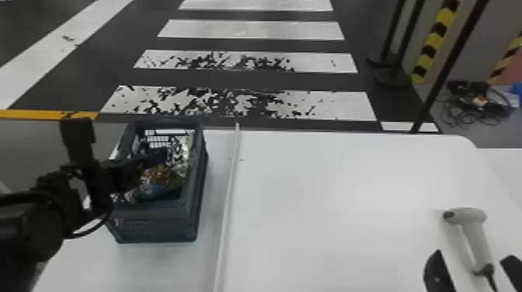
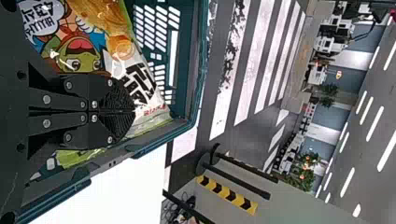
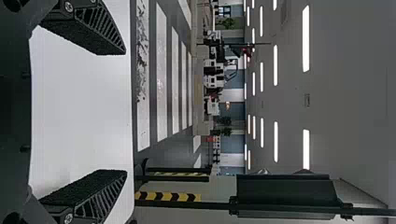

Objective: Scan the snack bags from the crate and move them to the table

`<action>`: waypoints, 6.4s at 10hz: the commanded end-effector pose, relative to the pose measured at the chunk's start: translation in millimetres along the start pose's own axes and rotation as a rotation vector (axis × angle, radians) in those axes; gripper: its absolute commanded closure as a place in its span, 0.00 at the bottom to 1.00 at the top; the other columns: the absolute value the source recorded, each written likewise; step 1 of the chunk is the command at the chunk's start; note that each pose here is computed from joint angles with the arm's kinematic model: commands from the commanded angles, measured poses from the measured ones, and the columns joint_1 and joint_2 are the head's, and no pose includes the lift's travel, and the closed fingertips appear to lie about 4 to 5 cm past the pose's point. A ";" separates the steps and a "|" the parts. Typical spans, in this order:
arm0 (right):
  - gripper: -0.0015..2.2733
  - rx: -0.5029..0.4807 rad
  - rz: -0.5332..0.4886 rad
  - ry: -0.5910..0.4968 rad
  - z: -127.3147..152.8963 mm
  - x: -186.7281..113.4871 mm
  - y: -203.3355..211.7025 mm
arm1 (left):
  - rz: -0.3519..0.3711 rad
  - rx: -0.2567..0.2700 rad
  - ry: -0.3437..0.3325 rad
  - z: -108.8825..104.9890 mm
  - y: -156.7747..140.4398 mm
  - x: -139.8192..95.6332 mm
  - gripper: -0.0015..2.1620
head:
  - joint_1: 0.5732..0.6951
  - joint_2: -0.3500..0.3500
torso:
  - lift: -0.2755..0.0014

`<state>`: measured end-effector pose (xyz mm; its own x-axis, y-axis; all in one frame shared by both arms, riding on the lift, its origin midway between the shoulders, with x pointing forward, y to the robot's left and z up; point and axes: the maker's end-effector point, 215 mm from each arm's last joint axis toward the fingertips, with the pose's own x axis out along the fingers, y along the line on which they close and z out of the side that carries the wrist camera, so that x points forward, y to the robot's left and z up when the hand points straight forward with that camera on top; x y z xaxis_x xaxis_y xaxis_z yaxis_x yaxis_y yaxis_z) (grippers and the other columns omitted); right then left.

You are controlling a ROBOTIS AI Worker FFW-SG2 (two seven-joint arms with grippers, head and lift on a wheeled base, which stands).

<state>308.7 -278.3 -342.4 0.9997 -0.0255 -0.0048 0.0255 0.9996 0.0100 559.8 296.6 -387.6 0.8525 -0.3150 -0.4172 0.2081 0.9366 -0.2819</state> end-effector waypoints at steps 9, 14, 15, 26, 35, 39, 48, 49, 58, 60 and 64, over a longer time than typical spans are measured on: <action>0.04 0.015 0.009 -0.019 6.4 -0.2 3.8 | -0.006 0.001 0.189 -24.9 12.6 -52.4 0.00 | 1.00 0.57 | 0.65; 0.04 0.029 0.013 -0.063 22.3 -9.3 8.0 | 0.002 0.032 0.194 -14.4 6.0 -36.4 0.01 | 1.00 0.60 | 0.65; 0.04 0.034 0.017 -0.073 29.0 -10.9 11.4 | -0.007 0.035 0.209 -13.4 -2.9 -31.4 0.01 | 1.00 0.60 | 0.65; 0.04 0.086 0.025 -0.046 23.8 -21.3 24.8 | 0.022 0.101 0.438 -25.4 11.5 -47.4 0.01 | 1.00 0.61 | 0.65; 0.04 0.106 -0.024 -0.120 51.4 -34.6 18.9 | -0.111 0.247 0.511 16.3 -3.0 -48.4 0.01 | 1.00 0.58 | 0.65; 0.04 0.123 -0.045 -0.118 50.0 -35.3 16.4 | -0.112 0.356 0.459 28.8 18.6 -32.8 0.01 | 1.00 0.62 | 0.65; 0.04 0.146 -0.084 -0.107 44.9 -40.3 2.1 | -0.163 0.526 0.487 -5.9 18.0 33.7 0.01 | 1.00 0.57 | 0.65; 0.04 0.144 -0.085 -0.106 44.7 -41.8 1.3 | -0.175 0.542 0.483 -9.8 13.1 39.2 0.01 | 1.00 0.57 | 0.65; 0.04 0.134 -0.090 -0.117 47.4 -46.2 -3.4 | -0.200 0.607 0.486 -41.7 23.4 53.0 0.02 | 1.00 0.54 | 0.65; 0.04 0.129 -0.094 -0.119 47.0 -47.7 -5.8 | -0.220 0.617 0.482 -53.5 17.4 58.8 0.03 | 1.00 0.52 | 0.65; 0.04 0.127 -0.108 -0.135 47.0 -51.9 -15.1 | -0.253 0.656 0.445 -64.8 7.1 67.3 0.74 | 1.00 0.49 | 0.65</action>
<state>257.0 -291.1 -296.2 0.9831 -0.1401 0.1174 0.1231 0.9823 0.1412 586.7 274.4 -475.4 0.4968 -0.4256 -0.7563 0.7199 0.6888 0.0852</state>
